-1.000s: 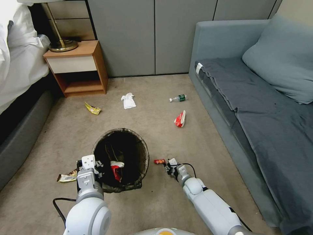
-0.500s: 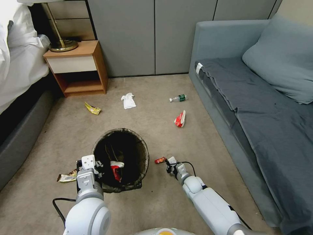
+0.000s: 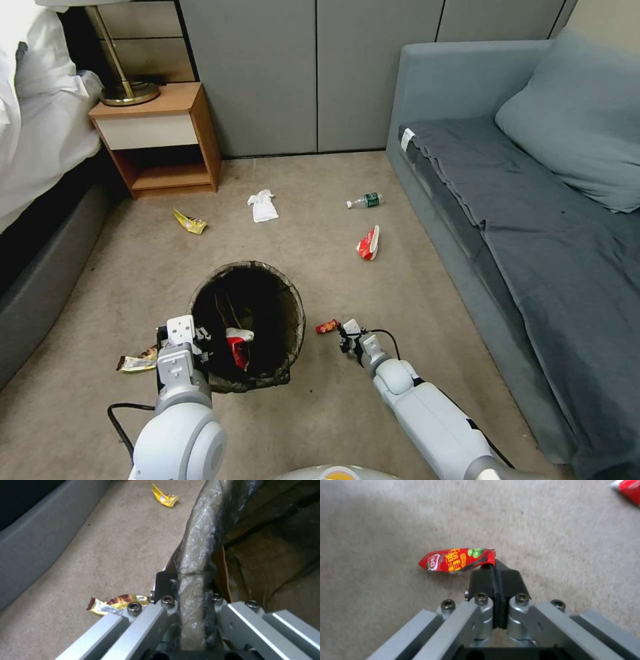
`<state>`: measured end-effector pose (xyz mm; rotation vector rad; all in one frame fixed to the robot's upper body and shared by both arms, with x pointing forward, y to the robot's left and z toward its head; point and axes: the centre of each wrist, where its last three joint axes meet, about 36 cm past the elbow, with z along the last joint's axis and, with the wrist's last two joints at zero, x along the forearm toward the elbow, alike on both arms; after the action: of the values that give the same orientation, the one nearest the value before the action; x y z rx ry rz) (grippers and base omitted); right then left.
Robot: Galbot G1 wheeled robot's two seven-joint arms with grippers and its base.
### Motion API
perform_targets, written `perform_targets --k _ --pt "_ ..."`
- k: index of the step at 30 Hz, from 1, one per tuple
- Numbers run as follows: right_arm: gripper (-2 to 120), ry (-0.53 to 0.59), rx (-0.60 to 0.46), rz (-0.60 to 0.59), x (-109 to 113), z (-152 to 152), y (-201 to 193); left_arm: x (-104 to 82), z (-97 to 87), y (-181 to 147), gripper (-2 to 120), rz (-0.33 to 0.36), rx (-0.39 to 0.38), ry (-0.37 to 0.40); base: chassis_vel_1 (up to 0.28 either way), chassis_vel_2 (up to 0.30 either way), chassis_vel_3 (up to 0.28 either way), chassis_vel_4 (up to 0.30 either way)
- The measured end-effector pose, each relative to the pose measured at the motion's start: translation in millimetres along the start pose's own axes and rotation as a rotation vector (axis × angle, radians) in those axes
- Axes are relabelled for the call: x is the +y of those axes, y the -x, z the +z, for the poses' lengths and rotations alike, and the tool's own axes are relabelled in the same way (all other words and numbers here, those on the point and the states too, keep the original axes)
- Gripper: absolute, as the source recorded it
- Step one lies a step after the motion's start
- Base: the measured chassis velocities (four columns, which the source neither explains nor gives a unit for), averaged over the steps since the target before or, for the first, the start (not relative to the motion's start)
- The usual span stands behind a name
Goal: Pick up the trash bin, then pick up the garbage from the floor and place it into the trash bin.
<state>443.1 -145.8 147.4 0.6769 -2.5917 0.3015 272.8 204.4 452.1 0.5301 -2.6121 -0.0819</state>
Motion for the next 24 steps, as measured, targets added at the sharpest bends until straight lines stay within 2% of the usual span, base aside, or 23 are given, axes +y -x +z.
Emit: perform_targets --k 14,24 --pt "0 0.066 -0.141 0.082 -2 -12 -28 2.4 -0.5 6 0 -0.004 0.0 0.0 0.0 0.0 0.0 0.0" --pt "0 0.138 -0.316 0.174 -15 -53 -59 4.0 -0.6 6 0 -0.009 0.003 0.0 0.0 0.0 0.0 0.0"
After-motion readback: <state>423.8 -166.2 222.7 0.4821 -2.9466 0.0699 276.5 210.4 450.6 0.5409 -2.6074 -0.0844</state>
